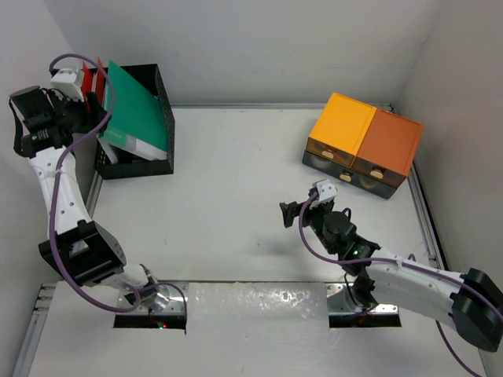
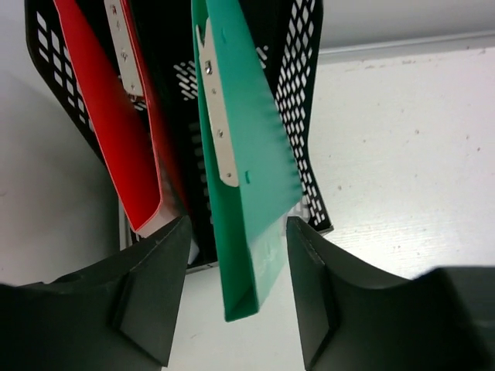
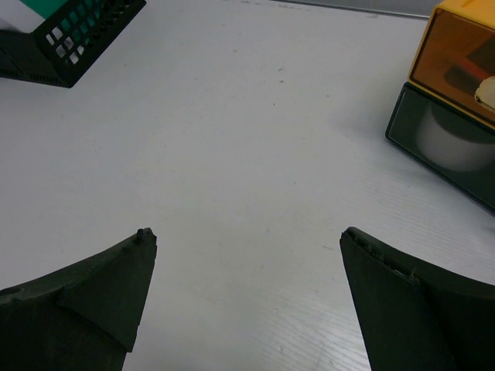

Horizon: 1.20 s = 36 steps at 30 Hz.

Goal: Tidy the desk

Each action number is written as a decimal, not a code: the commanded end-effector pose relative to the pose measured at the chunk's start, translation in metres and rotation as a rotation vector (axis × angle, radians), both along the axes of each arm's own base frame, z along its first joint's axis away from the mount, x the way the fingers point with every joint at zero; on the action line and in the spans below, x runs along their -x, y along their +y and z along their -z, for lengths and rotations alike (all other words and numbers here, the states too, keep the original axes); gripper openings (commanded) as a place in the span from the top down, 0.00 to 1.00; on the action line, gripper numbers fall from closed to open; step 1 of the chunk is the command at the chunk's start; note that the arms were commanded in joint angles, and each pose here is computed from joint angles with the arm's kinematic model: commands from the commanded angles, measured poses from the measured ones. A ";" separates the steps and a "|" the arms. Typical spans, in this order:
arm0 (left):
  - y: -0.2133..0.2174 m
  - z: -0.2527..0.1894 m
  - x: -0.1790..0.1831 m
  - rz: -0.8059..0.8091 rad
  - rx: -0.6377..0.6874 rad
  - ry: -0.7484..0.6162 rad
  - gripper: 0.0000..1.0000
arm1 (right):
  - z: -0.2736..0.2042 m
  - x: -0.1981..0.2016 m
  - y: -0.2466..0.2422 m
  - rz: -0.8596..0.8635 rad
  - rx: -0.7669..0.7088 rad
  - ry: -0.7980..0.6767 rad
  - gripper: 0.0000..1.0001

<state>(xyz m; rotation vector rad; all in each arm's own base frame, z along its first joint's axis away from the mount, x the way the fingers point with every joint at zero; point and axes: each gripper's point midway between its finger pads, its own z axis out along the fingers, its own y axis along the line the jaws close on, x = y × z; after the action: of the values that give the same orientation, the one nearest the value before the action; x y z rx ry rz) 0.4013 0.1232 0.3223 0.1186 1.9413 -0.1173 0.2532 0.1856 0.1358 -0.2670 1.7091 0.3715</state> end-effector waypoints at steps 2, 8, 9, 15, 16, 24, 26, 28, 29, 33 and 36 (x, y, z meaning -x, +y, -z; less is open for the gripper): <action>-0.019 -0.056 0.002 0.005 -0.050 -0.135 0.53 | -0.009 0.000 -0.006 0.013 0.003 -0.045 0.01; -0.010 -0.031 -0.002 -0.064 -0.029 -0.063 0.54 | -0.012 0.002 -0.012 0.029 -0.004 -0.062 0.01; -0.008 -0.027 -0.002 -0.067 -0.039 -0.055 0.54 | -0.011 0.002 -0.013 0.031 -0.003 -0.062 0.01; 0.009 -0.006 0.004 -0.158 -0.106 -0.017 0.53 | -0.010 0.001 -0.013 0.034 0.002 -0.062 0.01; 0.009 -0.005 0.005 -0.156 -0.110 -0.019 0.53 | -0.010 0.001 -0.013 0.033 0.005 -0.061 0.01; 0.001 0.028 0.016 -0.146 -0.079 0.015 0.54 | -0.011 0.000 -0.020 0.064 0.012 -0.069 0.01; 0.002 0.028 0.016 -0.155 -0.081 0.008 0.57 | -0.012 0.000 -0.020 0.065 0.010 -0.071 0.01; 0.002 0.027 0.014 -0.157 -0.070 -0.001 0.61 | -0.011 0.000 -0.021 0.070 0.012 -0.072 0.01; 0.001 0.028 0.013 -0.152 -0.062 -0.002 0.64 | -0.011 0.000 -0.022 0.073 0.016 -0.071 0.01; -0.004 0.022 0.008 -0.136 -0.029 -0.029 0.97 | -0.012 0.000 -0.023 0.077 0.010 -0.074 0.01; -0.007 0.012 0.009 -0.125 -0.030 -0.041 1.00 | -0.012 0.000 -0.024 0.083 0.009 -0.077 0.01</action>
<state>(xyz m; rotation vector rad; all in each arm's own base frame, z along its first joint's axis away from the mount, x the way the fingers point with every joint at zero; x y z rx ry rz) 0.3873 0.1145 0.2802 -0.0062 1.9851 -0.0423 0.2522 0.1641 0.1402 -0.2358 1.6721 0.2927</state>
